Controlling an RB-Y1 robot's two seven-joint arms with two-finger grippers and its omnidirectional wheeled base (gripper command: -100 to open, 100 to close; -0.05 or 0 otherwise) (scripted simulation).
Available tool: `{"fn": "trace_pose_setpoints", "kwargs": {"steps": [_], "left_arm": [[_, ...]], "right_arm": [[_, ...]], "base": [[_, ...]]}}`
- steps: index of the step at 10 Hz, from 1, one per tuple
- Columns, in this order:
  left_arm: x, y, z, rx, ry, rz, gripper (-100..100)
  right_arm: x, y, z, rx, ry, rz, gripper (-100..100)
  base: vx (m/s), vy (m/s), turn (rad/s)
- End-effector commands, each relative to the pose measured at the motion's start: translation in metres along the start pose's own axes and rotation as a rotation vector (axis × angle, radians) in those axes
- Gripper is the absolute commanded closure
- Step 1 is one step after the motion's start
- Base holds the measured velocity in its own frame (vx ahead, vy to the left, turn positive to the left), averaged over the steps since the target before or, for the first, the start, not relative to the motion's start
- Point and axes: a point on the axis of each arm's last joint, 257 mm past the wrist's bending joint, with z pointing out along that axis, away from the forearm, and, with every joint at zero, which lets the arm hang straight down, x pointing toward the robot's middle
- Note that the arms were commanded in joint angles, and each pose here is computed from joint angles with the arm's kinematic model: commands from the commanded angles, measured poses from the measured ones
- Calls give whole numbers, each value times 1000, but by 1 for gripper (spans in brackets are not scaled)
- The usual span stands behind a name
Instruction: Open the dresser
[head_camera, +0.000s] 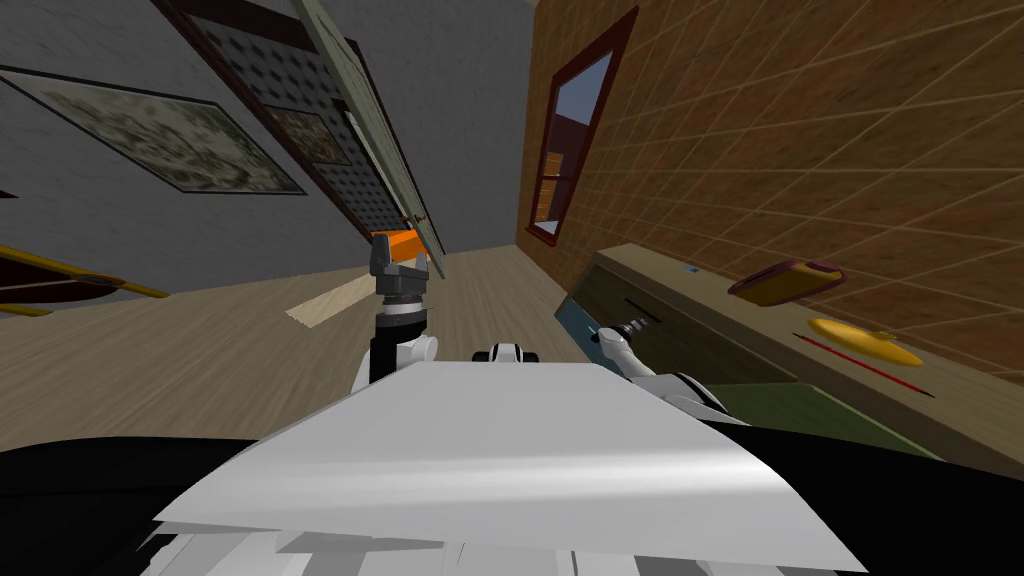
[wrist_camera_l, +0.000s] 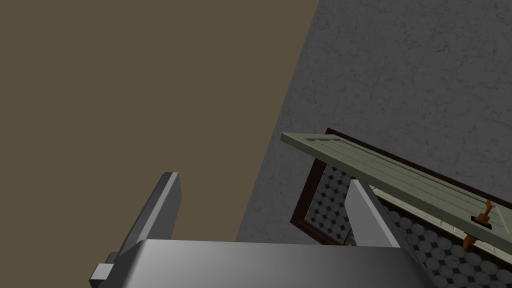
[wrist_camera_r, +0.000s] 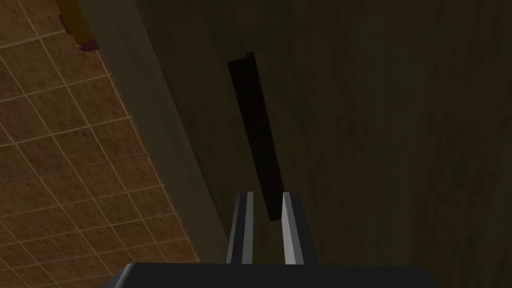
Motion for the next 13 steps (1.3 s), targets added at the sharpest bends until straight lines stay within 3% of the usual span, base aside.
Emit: {"fn": "trace_pose_setpoints", "kwargs": {"steps": [1,8,11,12,13], "left_arm": [[0,0,0,0,0,0,0],[0,0,0,0,0,0,0],[0,0,0,0,0,0,0],[0,0,0,0,0,0,0],[0,0,0,0,0,0,0]], "right_arm": [[-12,-5,11,-28,2,53,-100],[-44,-20,37,-88,-5,194,-100],[-41,-21,36,-84,-4,183,-100],[-41,-22,36,-84,-4,183,100],[-44,-23,37,-83,-6,184,100]], "base": [[56,-57,13],[49,-31,18],[44,-59,5],[6,-11,0],[-48,85,11]]}}
